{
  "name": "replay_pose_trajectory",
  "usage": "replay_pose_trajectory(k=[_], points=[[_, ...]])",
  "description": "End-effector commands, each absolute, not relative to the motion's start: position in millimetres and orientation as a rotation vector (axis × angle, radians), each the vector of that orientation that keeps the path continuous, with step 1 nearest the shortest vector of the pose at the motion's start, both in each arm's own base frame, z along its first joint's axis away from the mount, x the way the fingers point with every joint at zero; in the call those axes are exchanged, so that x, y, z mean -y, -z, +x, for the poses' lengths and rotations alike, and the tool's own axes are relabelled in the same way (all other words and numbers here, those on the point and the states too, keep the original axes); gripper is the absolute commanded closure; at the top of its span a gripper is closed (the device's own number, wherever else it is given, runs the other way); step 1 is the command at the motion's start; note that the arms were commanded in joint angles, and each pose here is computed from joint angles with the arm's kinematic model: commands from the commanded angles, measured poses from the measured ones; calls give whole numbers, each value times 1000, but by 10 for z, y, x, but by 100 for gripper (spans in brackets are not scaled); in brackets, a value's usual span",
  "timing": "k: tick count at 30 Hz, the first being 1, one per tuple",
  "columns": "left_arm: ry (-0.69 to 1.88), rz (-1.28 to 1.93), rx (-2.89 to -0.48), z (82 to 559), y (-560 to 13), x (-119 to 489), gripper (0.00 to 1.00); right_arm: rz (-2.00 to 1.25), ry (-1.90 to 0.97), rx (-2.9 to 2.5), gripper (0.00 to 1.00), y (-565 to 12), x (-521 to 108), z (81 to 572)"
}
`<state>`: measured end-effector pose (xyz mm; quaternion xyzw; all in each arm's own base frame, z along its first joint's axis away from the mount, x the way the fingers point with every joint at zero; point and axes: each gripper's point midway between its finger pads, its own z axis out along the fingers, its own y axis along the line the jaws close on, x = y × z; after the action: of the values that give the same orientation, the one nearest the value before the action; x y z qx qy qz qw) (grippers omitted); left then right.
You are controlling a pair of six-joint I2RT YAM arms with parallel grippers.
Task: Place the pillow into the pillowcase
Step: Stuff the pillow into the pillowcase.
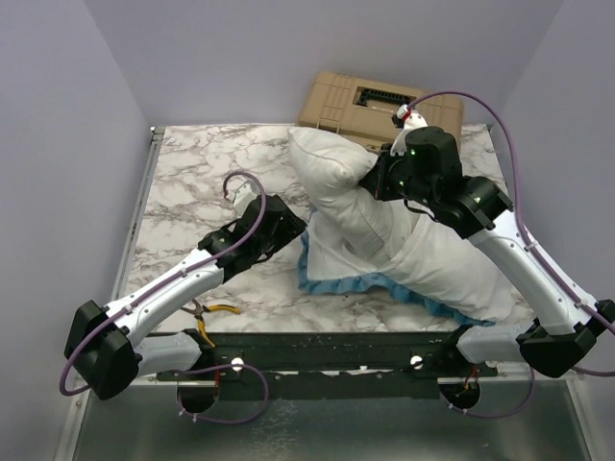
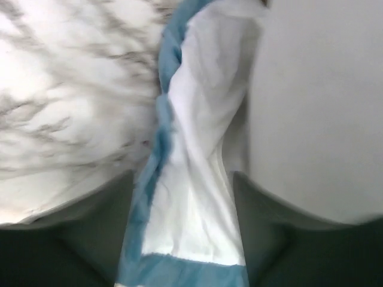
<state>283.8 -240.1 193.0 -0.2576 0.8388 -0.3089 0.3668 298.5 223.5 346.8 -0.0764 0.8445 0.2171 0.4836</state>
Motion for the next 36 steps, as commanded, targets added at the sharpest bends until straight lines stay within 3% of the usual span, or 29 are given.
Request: replay_pose_trajectory(k=[1,4,9,18,21,22,23,24,25,30,36], points=[[460,-607,-2377,2526,-1329,1874,15,-173,-573,-2019,100,-3563,-2291,3038],[599,-569,-2421,2518,-1171,1983,4,-158,-557,-2022,100,-3576,-2273,3063],[957,-483,-2455,2514,-954,2442,4,-129,-529,-2032,100,-3579,-2240,3104],[1233,-467,-2509,2667,-548,3104,7,-113,-544,-2042,100,-3587,-2267,3130],[1209,-517,-2545,2744,-320,3274,18,-99,-536,-2041,100,-3589,-2248,3144],[1206,-522,-2545,2760,-274,3328,26,-91,-529,-2042,100,-3583,-2232,3149],[1218,-512,-2535,2787,-255,3384,43,-85,-523,-2045,100,-3570,-2218,3154],[1242,-495,-2523,2806,-247,3434,75,-80,-517,-2045,100,-3569,-2205,3154],[1253,-492,-2517,2827,-247,3452,98,-77,-511,-2049,100,-3558,-2192,3153],[1230,-547,-2327,3145,-714,3189,100,-64,-496,-2034,100,-3621,-2113,3128],[1184,-464,-1864,3572,-2673,2614,100,-168,-689,-1861,100,-4266,-2355,3065]])
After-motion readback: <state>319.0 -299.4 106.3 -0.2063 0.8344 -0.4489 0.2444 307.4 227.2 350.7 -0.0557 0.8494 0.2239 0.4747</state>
